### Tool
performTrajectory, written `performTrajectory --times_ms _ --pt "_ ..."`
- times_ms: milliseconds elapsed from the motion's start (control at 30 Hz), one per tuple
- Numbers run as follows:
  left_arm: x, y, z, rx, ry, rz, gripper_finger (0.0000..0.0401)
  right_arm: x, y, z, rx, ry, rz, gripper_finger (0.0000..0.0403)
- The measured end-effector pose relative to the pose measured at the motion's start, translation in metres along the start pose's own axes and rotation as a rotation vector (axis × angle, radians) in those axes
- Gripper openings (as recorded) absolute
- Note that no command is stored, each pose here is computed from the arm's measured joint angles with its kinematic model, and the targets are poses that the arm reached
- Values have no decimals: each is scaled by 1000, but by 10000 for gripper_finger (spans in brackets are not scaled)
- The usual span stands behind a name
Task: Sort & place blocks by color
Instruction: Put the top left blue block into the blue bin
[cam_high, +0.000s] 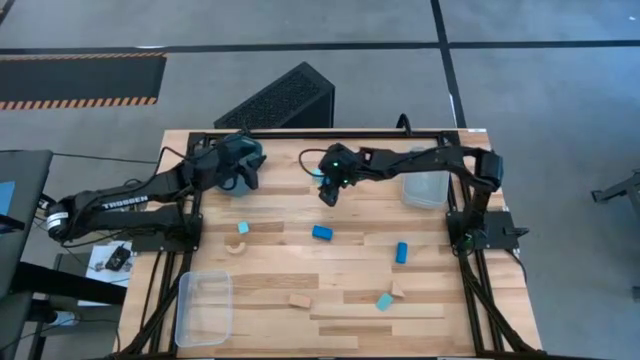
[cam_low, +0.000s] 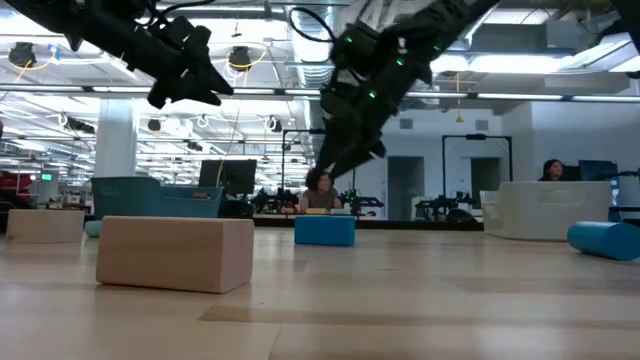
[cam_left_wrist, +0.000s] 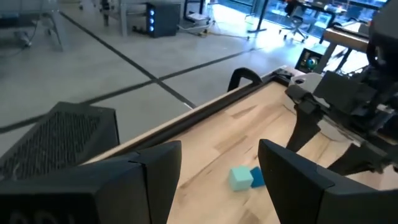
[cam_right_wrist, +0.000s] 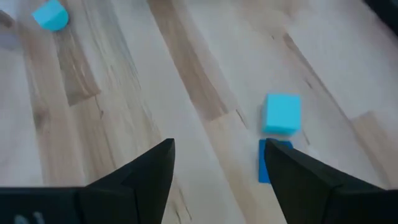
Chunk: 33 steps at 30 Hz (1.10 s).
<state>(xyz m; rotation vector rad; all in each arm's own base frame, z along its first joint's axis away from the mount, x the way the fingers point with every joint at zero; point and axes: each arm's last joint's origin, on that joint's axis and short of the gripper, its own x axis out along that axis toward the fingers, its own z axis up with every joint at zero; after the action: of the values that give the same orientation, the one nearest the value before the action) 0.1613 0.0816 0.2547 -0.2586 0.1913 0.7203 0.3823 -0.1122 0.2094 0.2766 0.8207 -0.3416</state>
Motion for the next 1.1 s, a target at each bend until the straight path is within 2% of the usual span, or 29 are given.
performTrajectory --times_ms 133,233,467,633,767,933,1100 --pt "-1 6 4 -1 -8 -53 204 -13 6 25 -21 -6 -56 270" --pt "0 9 6 10 -13 -108 204 -17 8 31 9 -26 -80 270" --pt "6 10 6 108 4 -225 204 -17 21 25 134 5 -82 270" --pt "8 8 4 178 17 -271 204 -19 49 18 135 0 -77 270" --pt "9 8 3 171 18 -283 204 -20 62 14 140 2 -72 270" --pt "17 3 -2 197 46 -306 203 -28 63 11 132 24 -128 270" --pt "42 -8 -11 219 38 -362 203 -45 50 6 94 74 -182 270"
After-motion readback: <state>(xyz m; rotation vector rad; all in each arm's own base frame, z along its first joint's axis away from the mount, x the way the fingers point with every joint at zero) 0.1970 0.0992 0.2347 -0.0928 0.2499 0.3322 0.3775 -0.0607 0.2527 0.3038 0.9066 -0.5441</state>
